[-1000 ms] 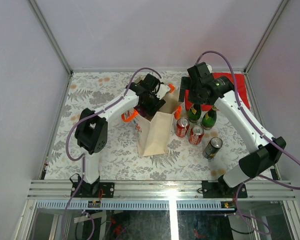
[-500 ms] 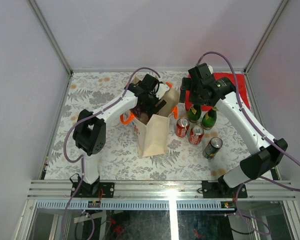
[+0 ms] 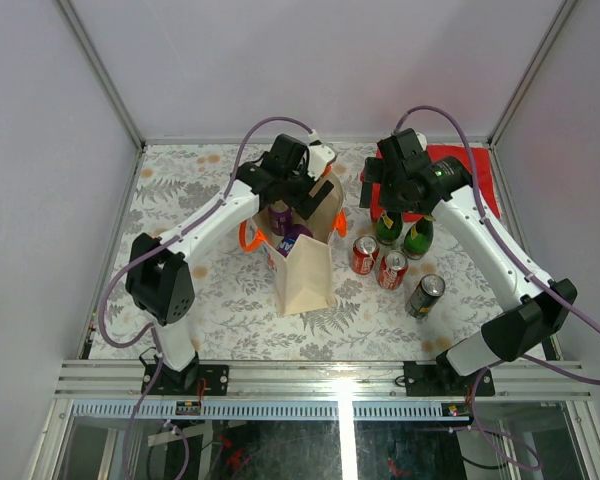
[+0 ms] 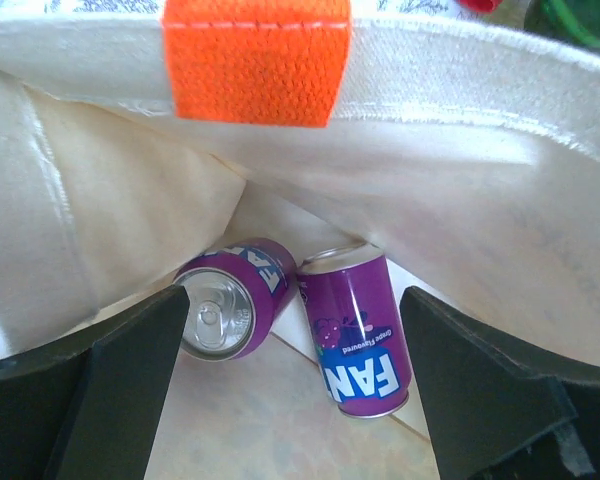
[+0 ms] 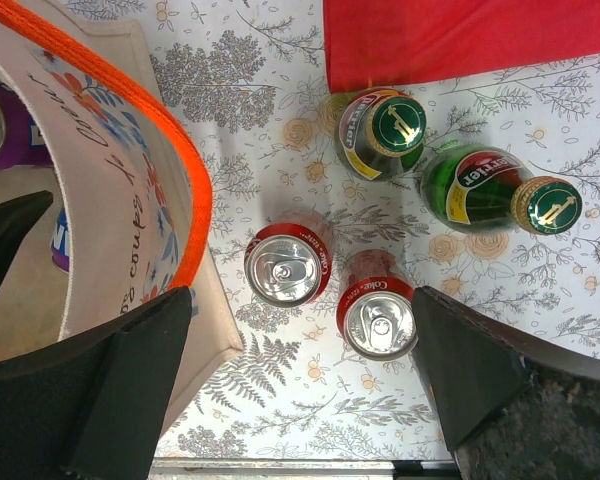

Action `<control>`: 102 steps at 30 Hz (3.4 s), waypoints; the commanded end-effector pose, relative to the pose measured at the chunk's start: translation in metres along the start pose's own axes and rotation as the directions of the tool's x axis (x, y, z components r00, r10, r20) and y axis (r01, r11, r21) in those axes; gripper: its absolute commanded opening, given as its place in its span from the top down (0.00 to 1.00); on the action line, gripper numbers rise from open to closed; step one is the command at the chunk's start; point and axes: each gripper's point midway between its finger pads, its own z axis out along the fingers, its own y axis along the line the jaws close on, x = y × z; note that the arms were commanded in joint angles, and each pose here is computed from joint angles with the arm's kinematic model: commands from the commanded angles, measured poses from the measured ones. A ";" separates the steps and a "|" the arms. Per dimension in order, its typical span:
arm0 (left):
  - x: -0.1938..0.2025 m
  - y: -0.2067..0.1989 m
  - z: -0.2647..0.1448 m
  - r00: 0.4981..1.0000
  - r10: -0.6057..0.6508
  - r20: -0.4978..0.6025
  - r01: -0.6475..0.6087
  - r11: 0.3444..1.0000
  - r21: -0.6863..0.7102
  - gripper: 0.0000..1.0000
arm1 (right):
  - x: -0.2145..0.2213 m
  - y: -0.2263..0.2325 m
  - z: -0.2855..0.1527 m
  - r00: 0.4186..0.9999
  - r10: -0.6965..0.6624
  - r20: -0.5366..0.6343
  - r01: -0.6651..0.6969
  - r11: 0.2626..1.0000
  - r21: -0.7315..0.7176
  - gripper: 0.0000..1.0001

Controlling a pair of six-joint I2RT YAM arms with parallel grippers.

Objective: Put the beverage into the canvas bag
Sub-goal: Place the drink in the canvas bag, then adjust the drink in the canvas bag.

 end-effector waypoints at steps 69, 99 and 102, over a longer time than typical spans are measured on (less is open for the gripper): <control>0.097 -0.097 -0.055 0.770 0.625 0.124 -0.613 0.673 0.414 0.26 | -0.052 0.012 0.015 0.991 -0.109 -0.073 0.108 0.994 -0.024 0.01; 0.131 -0.072 0.013 0.951 0.174 -0.256 -0.098 0.954 0.283 0.28 | -0.046 -0.002 0.020 0.993 -0.078 -0.086 0.078 0.997 -0.002 0.01; 0.147 -0.078 0.008 0.940 0.182 -0.288 -0.087 0.946 0.313 0.29 | -0.043 -0.002 0.021 0.993 -0.077 -0.088 0.077 0.997 -0.004 0.01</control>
